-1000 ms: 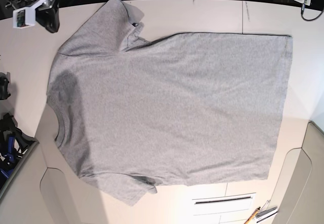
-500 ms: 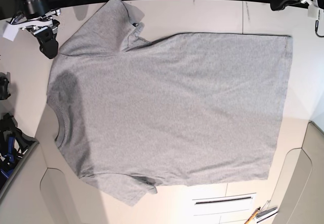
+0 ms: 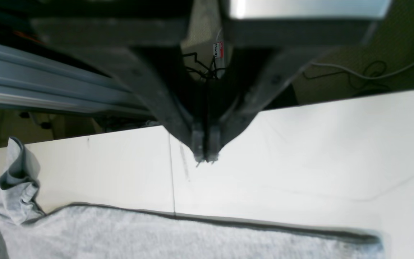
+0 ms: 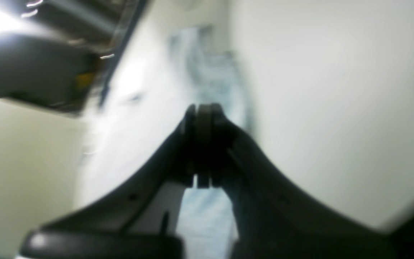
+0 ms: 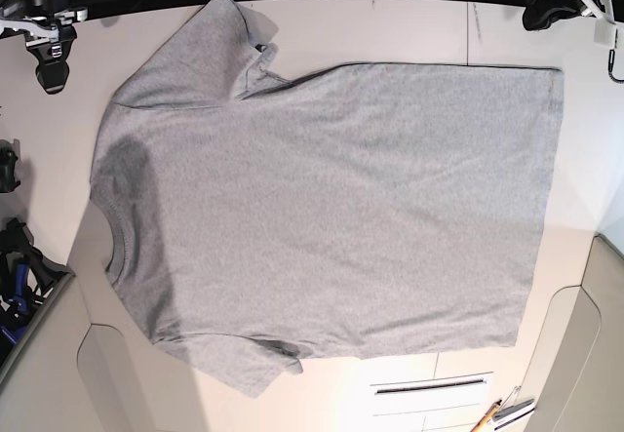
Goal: Fold the T-shirt properly
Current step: 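Move the right gripper down to the shirt's shoulder corner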
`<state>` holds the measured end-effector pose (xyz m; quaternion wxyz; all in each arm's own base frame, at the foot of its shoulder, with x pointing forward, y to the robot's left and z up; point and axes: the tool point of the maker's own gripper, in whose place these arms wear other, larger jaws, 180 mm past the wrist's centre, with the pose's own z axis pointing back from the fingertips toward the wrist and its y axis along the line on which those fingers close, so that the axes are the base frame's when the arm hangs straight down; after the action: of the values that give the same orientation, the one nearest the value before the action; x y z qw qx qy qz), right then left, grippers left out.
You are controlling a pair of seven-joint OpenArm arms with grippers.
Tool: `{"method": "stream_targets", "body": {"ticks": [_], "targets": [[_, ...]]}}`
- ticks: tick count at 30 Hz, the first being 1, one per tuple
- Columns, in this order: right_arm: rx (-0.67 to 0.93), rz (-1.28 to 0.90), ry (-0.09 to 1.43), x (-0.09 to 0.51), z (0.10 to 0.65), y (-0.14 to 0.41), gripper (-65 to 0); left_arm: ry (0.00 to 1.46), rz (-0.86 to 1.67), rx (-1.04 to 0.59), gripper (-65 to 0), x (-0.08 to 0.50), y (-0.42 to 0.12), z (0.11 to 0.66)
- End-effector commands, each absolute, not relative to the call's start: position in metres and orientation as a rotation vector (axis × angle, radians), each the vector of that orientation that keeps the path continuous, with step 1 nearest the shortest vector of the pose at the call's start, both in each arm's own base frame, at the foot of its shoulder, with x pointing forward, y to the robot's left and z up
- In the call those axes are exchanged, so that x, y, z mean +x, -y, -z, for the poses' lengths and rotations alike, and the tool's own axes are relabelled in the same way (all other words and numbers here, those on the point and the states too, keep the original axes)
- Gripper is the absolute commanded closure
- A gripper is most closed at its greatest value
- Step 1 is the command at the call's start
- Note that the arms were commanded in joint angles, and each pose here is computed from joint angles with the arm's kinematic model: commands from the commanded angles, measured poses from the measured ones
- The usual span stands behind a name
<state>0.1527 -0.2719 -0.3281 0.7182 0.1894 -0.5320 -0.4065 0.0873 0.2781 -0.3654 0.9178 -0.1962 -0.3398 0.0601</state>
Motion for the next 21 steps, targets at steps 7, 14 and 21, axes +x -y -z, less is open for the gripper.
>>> {"method": "stream_targets", "body": {"ticks": [7, 14, 21], "targets": [[0.353, 0.822, 1.209, 0.163, 0.319, 0.28, -36.1, 0.724, -0.111, -0.415, 0.0, 0.093, -0.278, 0.358], [0.276, 0.874, 1.117, 0.157, 0.339, 0.284, -40.7, 0.72, -0.086, -0.409, 0.0, 0.096, -0.281, 0.355], [0.226, 0.884, 1.076, 0.153, 0.347, 0.288, -40.7, 0.717, -0.106, -0.438, 0.0, 0.098, -0.279, 0.353]]}}
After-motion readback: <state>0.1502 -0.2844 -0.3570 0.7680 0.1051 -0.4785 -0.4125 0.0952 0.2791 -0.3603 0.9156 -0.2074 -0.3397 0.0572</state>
